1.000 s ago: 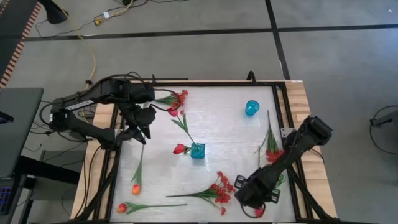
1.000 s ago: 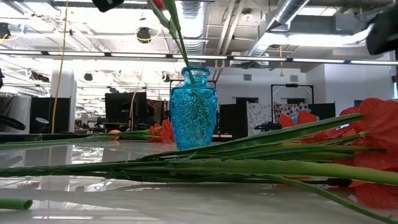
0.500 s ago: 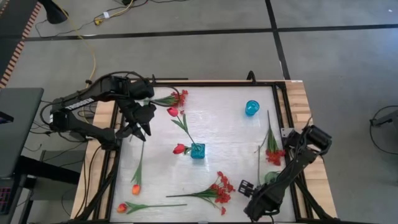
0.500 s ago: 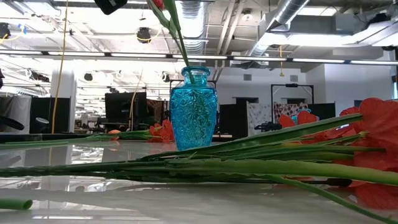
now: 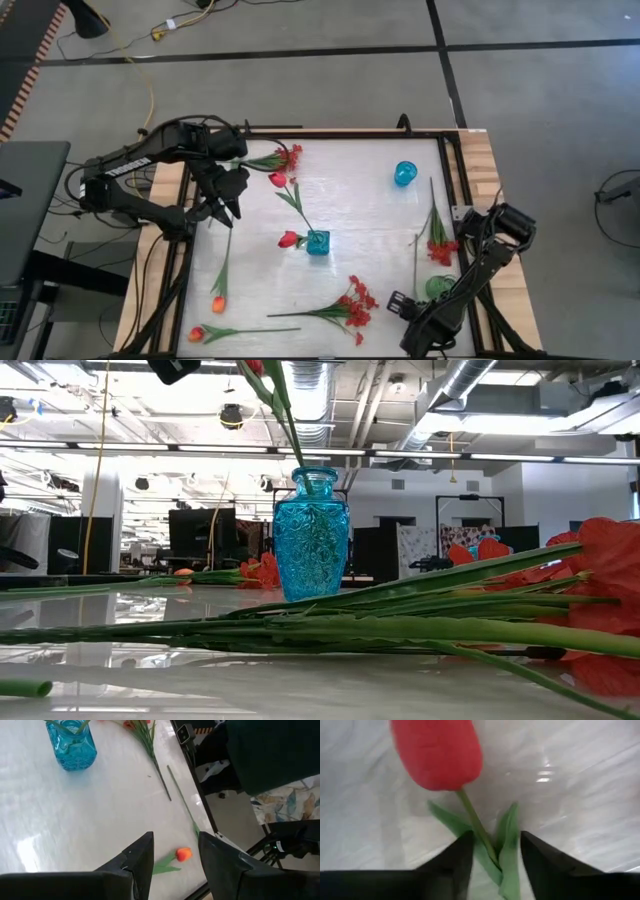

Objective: Sort flowers into vase by color
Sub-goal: Put the pink flower into the bottom blue vase

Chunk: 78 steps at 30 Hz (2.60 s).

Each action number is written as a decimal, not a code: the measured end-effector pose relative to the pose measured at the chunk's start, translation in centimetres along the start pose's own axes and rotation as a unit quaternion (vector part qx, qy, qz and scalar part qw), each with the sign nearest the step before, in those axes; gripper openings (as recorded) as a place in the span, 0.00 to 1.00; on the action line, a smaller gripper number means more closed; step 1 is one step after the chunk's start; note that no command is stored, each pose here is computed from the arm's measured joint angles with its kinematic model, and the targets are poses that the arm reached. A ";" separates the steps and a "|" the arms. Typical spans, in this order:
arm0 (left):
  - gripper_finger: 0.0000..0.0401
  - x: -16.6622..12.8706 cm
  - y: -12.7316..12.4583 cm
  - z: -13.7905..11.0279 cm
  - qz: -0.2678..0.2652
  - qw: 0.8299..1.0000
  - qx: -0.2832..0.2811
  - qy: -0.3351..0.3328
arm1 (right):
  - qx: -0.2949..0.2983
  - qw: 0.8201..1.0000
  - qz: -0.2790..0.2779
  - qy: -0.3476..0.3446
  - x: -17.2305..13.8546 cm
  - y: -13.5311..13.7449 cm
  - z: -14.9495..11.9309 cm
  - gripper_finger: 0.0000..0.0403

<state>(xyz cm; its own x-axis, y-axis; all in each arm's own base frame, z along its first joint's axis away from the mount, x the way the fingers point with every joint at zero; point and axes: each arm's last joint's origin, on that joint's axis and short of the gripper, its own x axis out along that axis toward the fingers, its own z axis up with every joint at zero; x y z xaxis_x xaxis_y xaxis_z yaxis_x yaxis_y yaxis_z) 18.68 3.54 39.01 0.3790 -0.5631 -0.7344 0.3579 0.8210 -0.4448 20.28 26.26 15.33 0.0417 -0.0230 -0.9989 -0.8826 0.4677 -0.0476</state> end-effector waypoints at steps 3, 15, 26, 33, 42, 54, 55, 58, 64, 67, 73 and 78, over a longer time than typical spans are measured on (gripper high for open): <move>0.35 0.0 0.0 0.0 0.000 1.000 -0.005 0.000 | 0.001 1.000 -0.003 -0.003 -0.7 -0.2 0.4 0.25; 0.35 -0.3 -0.5 -0.2 -0.025 1.000 0.005 -0.018 | -0.021 0.994 -0.103 -0.007 -6.7 -1.8 0.9 0.09; 0.35 -1.0 -1.4 -0.8 -0.012 0.999 0.020 -0.030 | 0.059 0.994 -0.005 -0.091 -10.4 -4.8 -1.4 0.22; 0.35 -1.4 -2.0 -1.1 -0.006 0.999 0.021 -0.039 | 0.060 0.996 0.042 -0.046 -7.1 -4.6 0.2 0.61; 0.35 -1.9 -2.6 -1.4 0.001 0.998 0.023 -0.055 | 0.007 0.995 0.089 0.039 -1.8 -3.2 1.8 0.76; 0.35 -1.9 -2.6 -1.4 0.000 0.998 0.011 -0.056 | 0.012 0.996 0.055 0.070 1.4 -1.6 2.0 0.69; 0.35 -1.9 -2.6 -1.4 0.000 0.998 0.010 -0.056 | 0.007 0.997 0.039 0.069 1.4 -1.4 2.0 0.68; 0.35 -1.9 -2.6 -1.4 0.000 0.998 0.007 -0.056 | -0.002 0.998 0.006 0.057 0.9 -1.0 2.2 0.59; 0.35 -1.9 -2.6 -1.4 0.000 0.998 0.002 -0.056 | -0.015 0.997 -0.014 0.068 0.6 -0.3 2.0 0.23; 0.35 -1.9 -2.6 -1.4 -0.001 0.998 -0.002 -0.056 | -0.031 0.996 -0.018 0.086 0.4 -0.2 1.7 0.06; 0.35 -1.9 -2.5 -1.3 0.002 0.998 0.006 -0.061 | -0.050 0.984 -0.114 0.127 -1.8 -1.2 1.4 0.11; 0.35 -1.9 -2.5 -1.1 0.005 0.998 0.019 -0.068 | -0.007 0.989 -0.143 0.044 -6.7 -3.0 0.5 0.07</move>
<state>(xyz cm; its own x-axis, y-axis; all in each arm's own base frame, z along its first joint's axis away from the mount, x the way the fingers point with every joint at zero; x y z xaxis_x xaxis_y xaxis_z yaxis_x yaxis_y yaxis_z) 16.12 2.68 40.96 0.4935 -0.5647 -0.6614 0.3847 0.8238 -0.4163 22.88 25.42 22.17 0.2507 -0.2290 -0.9406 -0.8468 0.4190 -0.3277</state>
